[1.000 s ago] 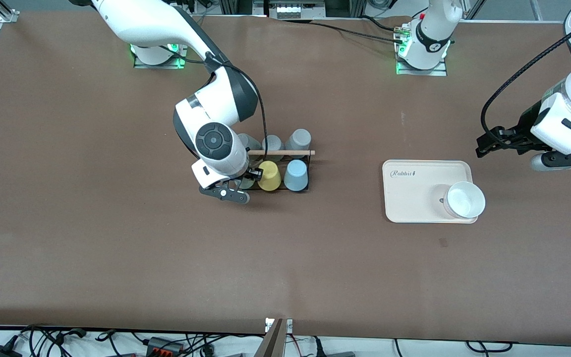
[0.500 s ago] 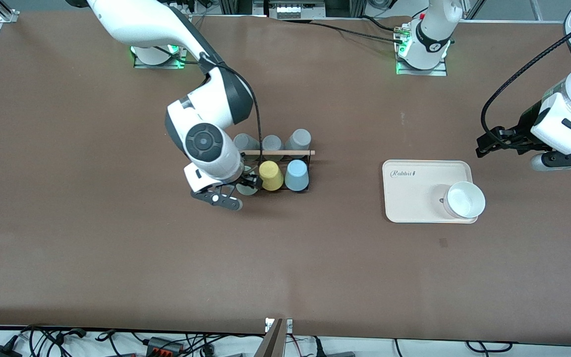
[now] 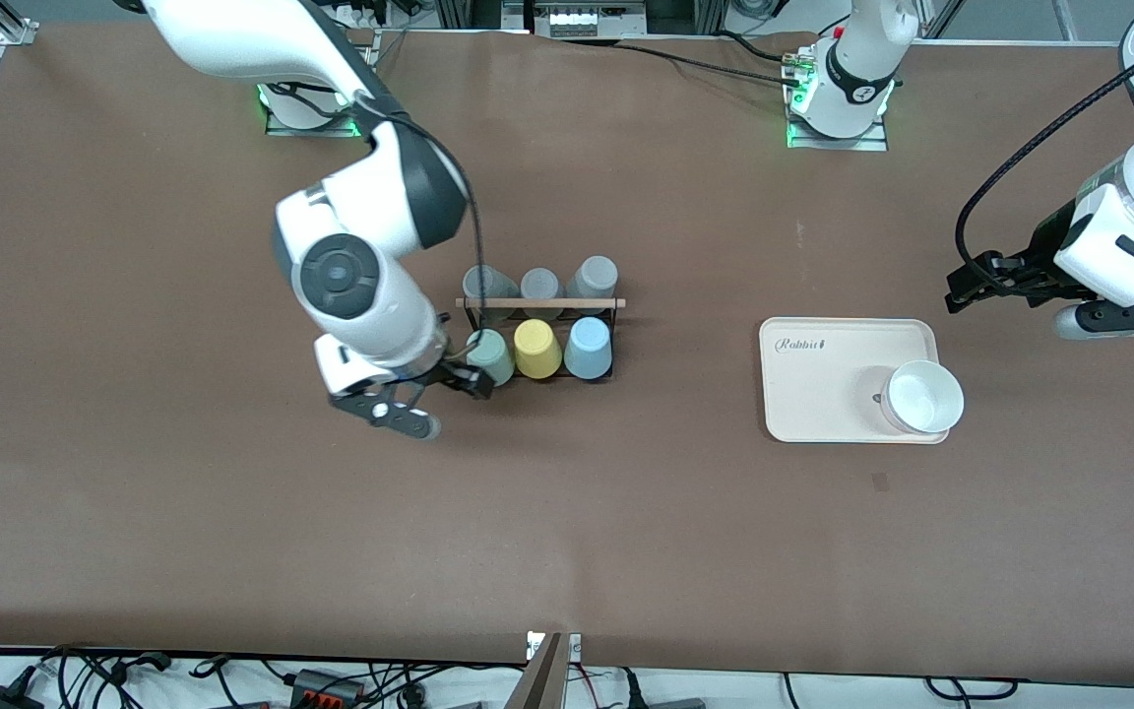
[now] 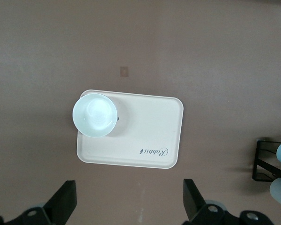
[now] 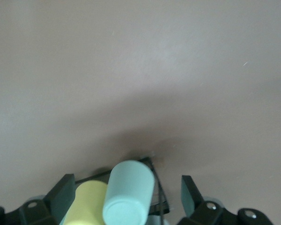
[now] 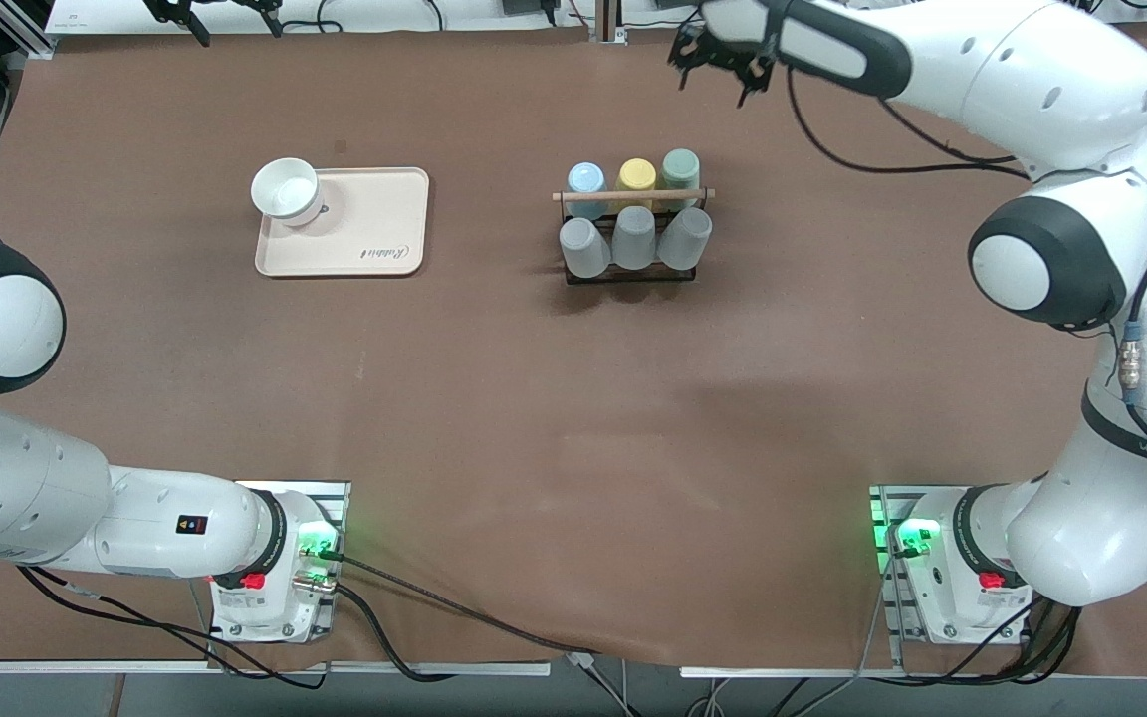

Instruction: Hang scattered cups on rack with three cups

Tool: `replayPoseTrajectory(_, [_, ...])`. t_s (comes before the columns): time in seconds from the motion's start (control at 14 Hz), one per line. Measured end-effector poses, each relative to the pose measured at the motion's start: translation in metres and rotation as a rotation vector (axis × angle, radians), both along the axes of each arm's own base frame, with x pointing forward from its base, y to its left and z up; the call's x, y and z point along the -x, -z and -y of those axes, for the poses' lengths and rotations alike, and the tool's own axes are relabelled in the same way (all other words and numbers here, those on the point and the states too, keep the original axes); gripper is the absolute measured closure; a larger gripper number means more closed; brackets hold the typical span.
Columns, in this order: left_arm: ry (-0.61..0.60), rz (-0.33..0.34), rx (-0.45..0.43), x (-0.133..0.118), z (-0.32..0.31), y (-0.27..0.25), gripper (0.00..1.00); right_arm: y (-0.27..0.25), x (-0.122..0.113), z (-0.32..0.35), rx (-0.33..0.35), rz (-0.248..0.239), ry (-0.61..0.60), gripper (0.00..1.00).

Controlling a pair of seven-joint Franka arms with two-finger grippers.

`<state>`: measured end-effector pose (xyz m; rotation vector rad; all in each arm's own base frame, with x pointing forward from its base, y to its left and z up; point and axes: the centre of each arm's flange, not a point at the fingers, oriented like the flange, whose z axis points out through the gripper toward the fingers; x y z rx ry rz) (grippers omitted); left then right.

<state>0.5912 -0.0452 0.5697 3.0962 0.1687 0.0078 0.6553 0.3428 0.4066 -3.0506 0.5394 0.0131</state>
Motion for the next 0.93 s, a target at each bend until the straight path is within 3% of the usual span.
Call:
replayPoseTrajectory(0.36, [0.0,0.0,0.0,0.0,0.0,0.0,0.0,-0.06,-0.041,0.129,0.002,0.038,-0.081,0.0])
replayPoseTrajectory(0.64, [0.0,0.0,0.0,0.0,0.0,0.0,0.0,-0.089,-0.049,0.21,0.011,0.042,-0.129,0.0])
replayPoseTrajectory(0.93, [0.002,0.003,0.0,0.0,0.0,0.0,0.0,-0.127,-0.048,0.298,0.03,0.093,-0.239,0.0])
